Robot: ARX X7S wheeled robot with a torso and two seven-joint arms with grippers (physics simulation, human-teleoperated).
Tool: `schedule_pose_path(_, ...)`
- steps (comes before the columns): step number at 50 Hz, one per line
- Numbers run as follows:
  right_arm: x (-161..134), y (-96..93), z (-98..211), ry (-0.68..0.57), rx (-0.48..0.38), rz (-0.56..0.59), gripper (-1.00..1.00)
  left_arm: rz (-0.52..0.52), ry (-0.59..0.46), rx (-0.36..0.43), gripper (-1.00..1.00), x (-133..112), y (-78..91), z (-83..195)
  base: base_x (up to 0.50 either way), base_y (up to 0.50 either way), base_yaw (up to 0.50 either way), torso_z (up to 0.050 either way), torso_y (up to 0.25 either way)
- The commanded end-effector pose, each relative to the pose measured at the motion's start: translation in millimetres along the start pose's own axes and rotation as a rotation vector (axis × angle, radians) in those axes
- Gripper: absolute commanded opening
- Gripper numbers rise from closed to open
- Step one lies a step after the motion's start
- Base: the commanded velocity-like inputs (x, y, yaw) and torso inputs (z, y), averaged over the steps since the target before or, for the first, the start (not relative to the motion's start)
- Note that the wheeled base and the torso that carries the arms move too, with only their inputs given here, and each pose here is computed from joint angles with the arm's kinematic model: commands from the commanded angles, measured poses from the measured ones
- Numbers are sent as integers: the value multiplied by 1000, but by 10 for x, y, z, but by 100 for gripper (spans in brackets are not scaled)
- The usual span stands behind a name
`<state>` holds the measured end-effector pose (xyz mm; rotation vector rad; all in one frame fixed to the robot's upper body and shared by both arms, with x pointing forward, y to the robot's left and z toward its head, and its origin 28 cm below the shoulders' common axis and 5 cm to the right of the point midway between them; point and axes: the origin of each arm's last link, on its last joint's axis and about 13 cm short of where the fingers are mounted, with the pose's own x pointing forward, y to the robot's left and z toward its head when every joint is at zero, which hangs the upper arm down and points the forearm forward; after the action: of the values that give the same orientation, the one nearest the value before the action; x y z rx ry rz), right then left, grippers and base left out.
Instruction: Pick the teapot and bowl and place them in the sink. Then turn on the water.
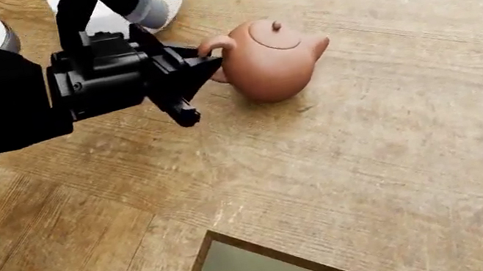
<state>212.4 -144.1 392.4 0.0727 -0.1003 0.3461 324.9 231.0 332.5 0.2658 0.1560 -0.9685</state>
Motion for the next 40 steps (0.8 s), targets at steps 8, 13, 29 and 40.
schedule_pose_path(8,-25,-27,-13,-13,19,-14,100,77,-307,-153,-100,-285,-322,21,0,0,0,0,0)
schedule_pose_path(13,-39,-37,-19,-18,25,-18,100,77,-373,-200,-100,-334,-415,-59,0,0,0,0,0)
schedule_pose_path(29,-41,-47,-37,-25,37,-23,100,37,-626,-313,-100,-460,-672,22,0,0,0,0,1)
schedule_pose_path(40,-53,-66,-41,-44,33,-43,100,24,-663,-316,-100,-468,-751,90,0,0,0,0,0)
